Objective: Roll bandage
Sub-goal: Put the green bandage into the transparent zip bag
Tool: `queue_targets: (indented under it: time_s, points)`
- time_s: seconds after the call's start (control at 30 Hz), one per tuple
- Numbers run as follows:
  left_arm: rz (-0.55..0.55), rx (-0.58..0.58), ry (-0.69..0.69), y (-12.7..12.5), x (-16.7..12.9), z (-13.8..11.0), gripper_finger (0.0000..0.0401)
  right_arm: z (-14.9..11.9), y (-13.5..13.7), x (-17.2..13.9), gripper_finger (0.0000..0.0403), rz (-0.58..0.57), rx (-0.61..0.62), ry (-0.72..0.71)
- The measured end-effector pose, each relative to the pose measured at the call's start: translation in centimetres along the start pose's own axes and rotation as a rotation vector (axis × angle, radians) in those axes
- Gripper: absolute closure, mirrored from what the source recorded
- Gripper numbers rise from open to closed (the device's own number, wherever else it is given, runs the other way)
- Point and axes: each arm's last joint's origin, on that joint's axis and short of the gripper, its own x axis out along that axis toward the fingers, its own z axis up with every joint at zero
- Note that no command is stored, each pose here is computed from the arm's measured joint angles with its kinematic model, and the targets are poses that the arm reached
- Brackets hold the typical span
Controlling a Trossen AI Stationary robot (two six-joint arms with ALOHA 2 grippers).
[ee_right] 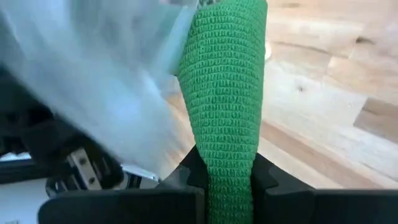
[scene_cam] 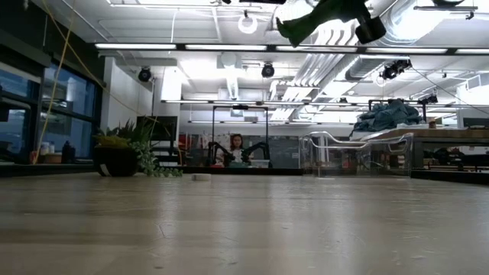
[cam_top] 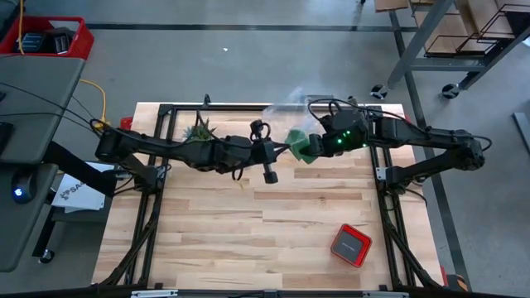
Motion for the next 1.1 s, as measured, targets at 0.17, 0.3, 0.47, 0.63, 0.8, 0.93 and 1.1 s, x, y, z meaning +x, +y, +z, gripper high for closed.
queue_targets:
  time_s: [0.17,0.3,0.47,0.63,0.8,0.93,1.1]
  points:
    - [-0.041,-0.013,0.074,-0.5,0.3,-1.0,0.0401,0.0,0.3,0.0,0.0373,0.032,0.01,0.01]
    - [-0.008,-0.061,0.098,0.1,1.2,-1.7,0.0401,-0.1,0.5,0.0,0.0373,0.07,0.012,0.07]
    - [0.014,-0.068,0.106,0.8,1.7,-2.0,0.0401,0.0,0.9,-0.1,0.0373,0.131,-0.009,0.098]
    - [-0.072,-0.085,0.076,0.8,1.8,-2.0,0.0401,0.0,1.2,-0.1,0.0373,0.176,-0.05,0.116]
    - [-0.194,-0.124,0.035,0.4,1.8,-1.7,0.0401,-0.1,1.4,-0.2,0.0373,0.211,-0.086,0.146]
    - [-0.19,-0.12,0.03,0.5,1.6,-1.6,0.0401,-0.3,1.5,-0.1,0.0373,0.194,-0.131,0.109]
    - [-0.164,-0.049,0.118,0.8,1.1,-2.1,0.0401,0.0,1.4,-1.1,0.0373,0.199,-0.175,0.058]
